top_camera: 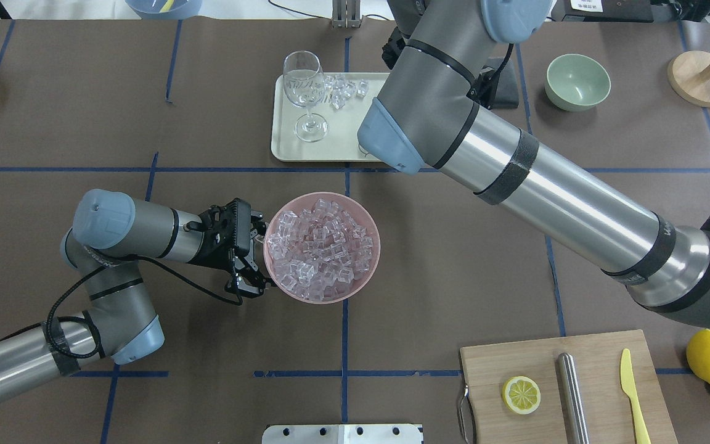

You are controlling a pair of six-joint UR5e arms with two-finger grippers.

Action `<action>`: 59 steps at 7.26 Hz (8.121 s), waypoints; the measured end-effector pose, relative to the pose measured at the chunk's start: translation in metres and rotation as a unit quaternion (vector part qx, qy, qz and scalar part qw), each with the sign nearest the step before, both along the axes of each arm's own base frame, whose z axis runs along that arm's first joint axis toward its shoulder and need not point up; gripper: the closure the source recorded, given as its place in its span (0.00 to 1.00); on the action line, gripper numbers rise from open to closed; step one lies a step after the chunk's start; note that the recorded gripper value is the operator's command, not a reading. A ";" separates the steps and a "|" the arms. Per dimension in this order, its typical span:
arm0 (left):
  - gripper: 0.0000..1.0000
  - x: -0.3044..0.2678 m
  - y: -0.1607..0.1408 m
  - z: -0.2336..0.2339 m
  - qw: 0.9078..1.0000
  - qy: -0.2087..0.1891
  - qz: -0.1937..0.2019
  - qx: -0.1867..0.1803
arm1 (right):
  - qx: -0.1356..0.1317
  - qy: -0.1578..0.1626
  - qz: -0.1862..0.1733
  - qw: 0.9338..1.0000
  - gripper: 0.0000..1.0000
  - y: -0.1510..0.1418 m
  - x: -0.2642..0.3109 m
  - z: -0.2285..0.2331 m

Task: Put ice in cup with scoop

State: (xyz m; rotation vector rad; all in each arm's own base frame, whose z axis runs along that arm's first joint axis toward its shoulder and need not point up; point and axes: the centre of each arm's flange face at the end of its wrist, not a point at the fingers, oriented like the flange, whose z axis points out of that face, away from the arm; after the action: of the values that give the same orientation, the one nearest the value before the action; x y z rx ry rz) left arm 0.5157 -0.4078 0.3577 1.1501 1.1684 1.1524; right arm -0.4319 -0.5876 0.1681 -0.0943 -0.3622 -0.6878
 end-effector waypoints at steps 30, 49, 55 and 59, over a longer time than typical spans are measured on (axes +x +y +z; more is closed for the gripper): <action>0.00 -0.008 0.003 0.003 1.000 0.018 -0.002 0.010 | -0.155 -0.120 0.304 0.932 1.00 0.200 0.175 0.239; 0.00 -0.016 -0.006 0.004 1.000 0.018 -0.010 0.010 | -0.091 -0.156 0.327 0.928 0.00 0.172 0.166 0.281; 0.00 -0.123 -0.081 0.066 0.994 -0.035 -0.104 -0.023 | 0.009 -0.155 0.193 0.969 0.00 0.139 0.469 0.359; 0.00 -0.315 -0.169 0.152 0.951 -0.147 -0.166 -0.216 | -0.047 -0.172 0.235 0.956 0.00 0.175 0.520 0.427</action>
State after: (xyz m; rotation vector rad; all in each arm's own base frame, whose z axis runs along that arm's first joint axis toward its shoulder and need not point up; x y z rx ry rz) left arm 0.2003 -0.5765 0.5093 0.7679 0.8941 0.7304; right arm 0.0877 -0.4121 0.5954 0.0232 -0.7261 -0.2108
